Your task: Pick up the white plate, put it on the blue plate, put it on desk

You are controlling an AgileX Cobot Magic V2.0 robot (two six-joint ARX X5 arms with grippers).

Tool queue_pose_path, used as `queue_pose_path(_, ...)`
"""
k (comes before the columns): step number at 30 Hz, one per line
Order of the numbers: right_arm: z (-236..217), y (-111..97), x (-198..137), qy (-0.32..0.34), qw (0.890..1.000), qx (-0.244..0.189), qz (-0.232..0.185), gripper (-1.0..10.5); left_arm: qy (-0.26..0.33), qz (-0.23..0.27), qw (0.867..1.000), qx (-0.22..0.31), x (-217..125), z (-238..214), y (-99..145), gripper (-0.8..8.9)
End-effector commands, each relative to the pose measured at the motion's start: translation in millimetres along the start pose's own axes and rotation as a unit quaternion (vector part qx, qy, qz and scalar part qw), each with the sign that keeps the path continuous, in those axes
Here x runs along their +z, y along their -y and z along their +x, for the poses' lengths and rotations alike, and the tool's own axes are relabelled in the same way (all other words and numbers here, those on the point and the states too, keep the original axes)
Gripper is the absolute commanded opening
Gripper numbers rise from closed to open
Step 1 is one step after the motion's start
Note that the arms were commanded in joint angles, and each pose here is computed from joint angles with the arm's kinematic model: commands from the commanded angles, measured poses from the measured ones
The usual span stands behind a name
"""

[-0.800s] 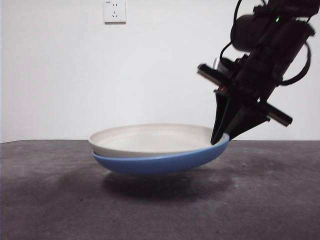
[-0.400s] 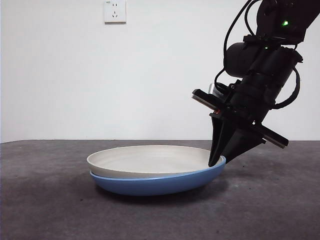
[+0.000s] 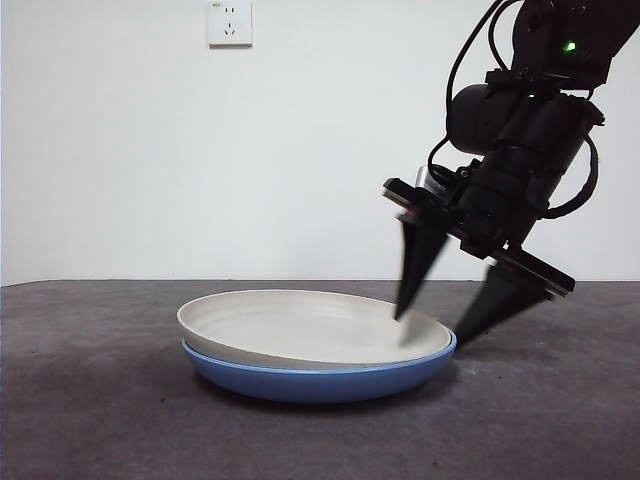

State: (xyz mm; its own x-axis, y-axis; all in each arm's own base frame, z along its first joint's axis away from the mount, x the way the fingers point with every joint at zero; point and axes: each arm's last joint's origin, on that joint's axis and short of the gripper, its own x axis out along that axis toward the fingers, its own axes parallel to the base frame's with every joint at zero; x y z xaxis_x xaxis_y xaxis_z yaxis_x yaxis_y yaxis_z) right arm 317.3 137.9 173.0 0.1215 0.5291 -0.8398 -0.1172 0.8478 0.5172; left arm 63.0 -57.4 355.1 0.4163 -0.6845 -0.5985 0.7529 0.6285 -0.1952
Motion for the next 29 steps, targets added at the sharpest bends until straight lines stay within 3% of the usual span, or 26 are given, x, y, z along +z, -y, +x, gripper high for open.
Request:
queue_pose_path(1, -0.8, -2.7, 5.7, 0.007, 1.000, 0.002, 0.001, 5.8, 0.007, 0.011, 1.000, 0.000, 2.9, -1.2, 0.7, 6.18)
queue_pose_path(5, -20.0, -9.3, 3.7, 0.012, 1.000, -0.006, -0.005, 5.9, 0.004, 0.009, 1.000, 0.000, 2.2, -1.2, 0.7, 6.18)
queue_pose_path(9, -57.9, -25.0, -7.2, 0.033, 0.998, -0.053, -0.028, 6.0, 0.002, 0.008, 1.000, 0.000, 1.9, -1.2, 0.7, 6.18)
queue_pose_path(13, -99.1, -44.1, -29.5, 0.060, 0.994, -0.074, -0.059, 6.0, 0.002, 0.008, 1.000, -0.001, 1.9, -1.2, 0.7, 6.18)
queue_pose_path(21, -179.1, -71.7, -103.2, 0.125, 0.979, -0.098, -0.127, 6.0, 0.007, 0.010, 1.000, -0.001, 2.9, -1.2, 0.7, 6.18)
queue_pose_path(29, -225.9, -76.6, -175.0, 0.154, 0.968, -0.071, -0.183, 6.0, 0.009, -0.022, 1.000, -0.001, 3.3, -1.1, 0.7, 6.18)
